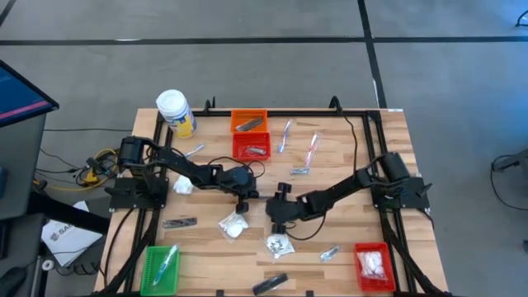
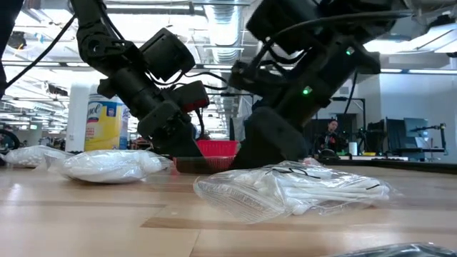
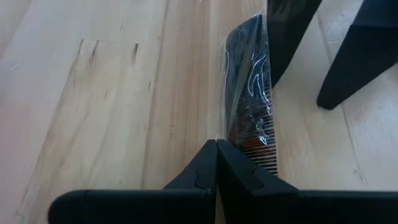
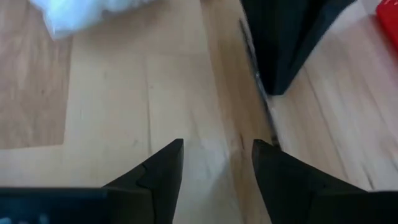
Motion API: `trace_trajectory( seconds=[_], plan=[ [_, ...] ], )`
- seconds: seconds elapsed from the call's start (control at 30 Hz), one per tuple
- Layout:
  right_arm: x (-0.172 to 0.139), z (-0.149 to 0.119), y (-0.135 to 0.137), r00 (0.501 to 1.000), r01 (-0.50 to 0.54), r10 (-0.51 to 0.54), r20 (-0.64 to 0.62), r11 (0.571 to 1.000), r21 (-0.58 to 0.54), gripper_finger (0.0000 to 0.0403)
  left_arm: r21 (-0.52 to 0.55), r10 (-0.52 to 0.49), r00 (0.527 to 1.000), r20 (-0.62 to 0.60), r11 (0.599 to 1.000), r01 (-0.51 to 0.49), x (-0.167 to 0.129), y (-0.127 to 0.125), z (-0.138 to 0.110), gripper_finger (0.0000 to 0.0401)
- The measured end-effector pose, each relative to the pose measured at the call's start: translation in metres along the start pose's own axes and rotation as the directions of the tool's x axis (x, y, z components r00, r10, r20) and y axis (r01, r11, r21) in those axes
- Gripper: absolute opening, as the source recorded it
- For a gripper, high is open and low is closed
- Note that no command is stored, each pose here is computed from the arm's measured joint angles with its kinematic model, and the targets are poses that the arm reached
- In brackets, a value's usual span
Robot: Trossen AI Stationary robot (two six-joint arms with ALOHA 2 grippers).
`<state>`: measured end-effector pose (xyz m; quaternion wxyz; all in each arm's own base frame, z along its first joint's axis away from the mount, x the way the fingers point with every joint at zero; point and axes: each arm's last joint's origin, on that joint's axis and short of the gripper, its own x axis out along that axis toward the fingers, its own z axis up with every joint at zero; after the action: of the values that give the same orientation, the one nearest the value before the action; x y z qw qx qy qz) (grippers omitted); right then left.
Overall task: Pick & Place Travel size toiletries
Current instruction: Put the comb into the orange basket
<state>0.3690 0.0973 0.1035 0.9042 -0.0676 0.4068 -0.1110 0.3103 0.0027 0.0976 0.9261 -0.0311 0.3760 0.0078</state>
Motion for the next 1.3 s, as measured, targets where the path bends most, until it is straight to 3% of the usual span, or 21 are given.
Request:
trace_trajectory(
  seconds=[0.17, 0.4, 0.6, 0.8, 1.03, 1.3],
  plan=[
    [-0.007, 0.009, 0.013, 1.0, -0.012, 0.012, 0.004, 0.998, -0.064, 0.0191, 0.002, 0.0, 1.0, -0.006, 1.0, 0.0, 0.0, 0.0, -0.001, 0.0],
    [-0.017, 0.014, 0.022, 0.995, 0.088, -0.081, 0.065, 0.989, -0.121, 0.0171, 0.002, 0.001, 1.0, -0.011, 1.0, -0.001, 0.0, 0.0, -0.001, 0.0],
    [-0.011, 0.015, 0.008, 0.99, 0.137, -0.134, 0.042, 0.985, -0.104, 0.0157, 0.003, 0.001, 1.0, -0.012, 1.0, -0.001, 0.0, 0.0, -0.001, 0.0],
    [0.0, 0.015, -0.006, 0.996, 0.091, -0.091, 0.0, 0.995, -0.052, 0.0156, 0.003, 0.0, 1.0, -0.013, 1.0, 0.0, 0.0, 0.0, -0.001, 0.0],
    [0.004, 0.015, -0.014, 0.994, 0.105, -0.105, -0.014, 0.994, -0.013, 0.0153, 0.003, -0.01, 1.0, -0.013, 1.0, 0.01, 0.0, 0.0, -0.001, 0.0],
    [0.007, 0.014, -0.022, 0.994, 0.103, -0.102, -0.041, 0.994, 0.02, 0.0111, 0.003, -0.012, 1.0, -0.013, 1.0, 0.012, 0.0, 0.0, -0.002, 0.0]
  ],
)
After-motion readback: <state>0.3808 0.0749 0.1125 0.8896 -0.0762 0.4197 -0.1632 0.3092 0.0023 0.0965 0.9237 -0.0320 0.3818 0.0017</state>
